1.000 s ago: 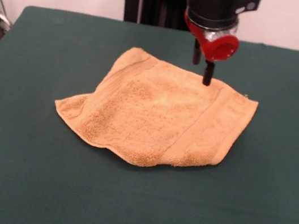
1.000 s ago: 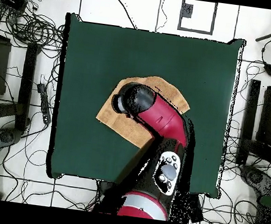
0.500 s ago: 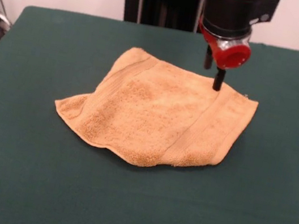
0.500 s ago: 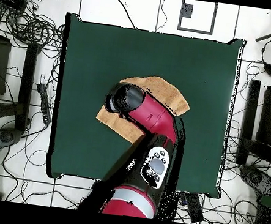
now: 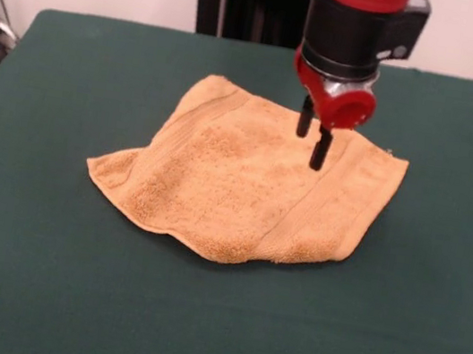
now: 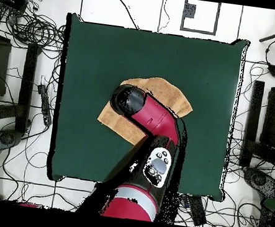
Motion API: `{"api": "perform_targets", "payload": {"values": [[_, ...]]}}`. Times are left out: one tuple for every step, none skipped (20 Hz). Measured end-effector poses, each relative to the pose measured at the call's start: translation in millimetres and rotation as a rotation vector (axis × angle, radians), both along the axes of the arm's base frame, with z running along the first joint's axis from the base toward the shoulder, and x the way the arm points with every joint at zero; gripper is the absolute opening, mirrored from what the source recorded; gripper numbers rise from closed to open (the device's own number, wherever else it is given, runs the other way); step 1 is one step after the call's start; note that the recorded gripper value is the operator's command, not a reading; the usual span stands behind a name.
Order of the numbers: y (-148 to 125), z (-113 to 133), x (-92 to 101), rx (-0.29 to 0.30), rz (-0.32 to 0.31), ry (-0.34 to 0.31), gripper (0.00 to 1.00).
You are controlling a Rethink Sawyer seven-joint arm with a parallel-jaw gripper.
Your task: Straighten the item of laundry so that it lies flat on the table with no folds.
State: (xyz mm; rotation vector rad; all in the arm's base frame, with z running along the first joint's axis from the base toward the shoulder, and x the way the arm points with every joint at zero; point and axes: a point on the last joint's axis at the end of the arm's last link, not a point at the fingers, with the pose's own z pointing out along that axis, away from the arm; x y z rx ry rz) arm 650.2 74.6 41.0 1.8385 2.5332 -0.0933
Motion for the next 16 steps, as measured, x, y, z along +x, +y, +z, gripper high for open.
{"api": "perform_targets", "payload": {"values": [[-2,-3,2.2,-0.012,-0.002,-0.019,1.00],[-3,-4,3.2,-0.017,-0.003,-0.028,1.00],[-5,-7,4.8,-0.027,-0.005,-0.042,1.00],[-7,-9,6.1,-0.033,-0.007,-0.053,1.00],[-12,-12,8.5,-0.043,-0.013,-0.071,1.00],[-13,-12,9.1,-0.046,-0.015,-0.076,1.00],[-15,-13,9.7,-0.048,-0.018,-0.081,1.00],[-15,-14,10.0,-0.049,-0.020,-0.083,1.00],[-17,-15,10.4,-0.050,-0.024,-0.086,1.00],[-19,-15,10.5,-0.048,-0.030,-0.085,1.00],[-22,-16,11.1,-0.044,-0.039,-0.085,1.00],[-23,-16,11.4,-0.041,-0.043,-0.085,1.00],[-24,-17,11.9,-0.037,-0.050,-0.085,1.00],[-26,-18,12.6,-0.030,-0.059,-0.085,1.00],[-26,-18,12.9,-0.025,-0.063,-0.084,1.00],[-25,-19,13.1,-0.018,-0.068,-0.081,1.00]]}}
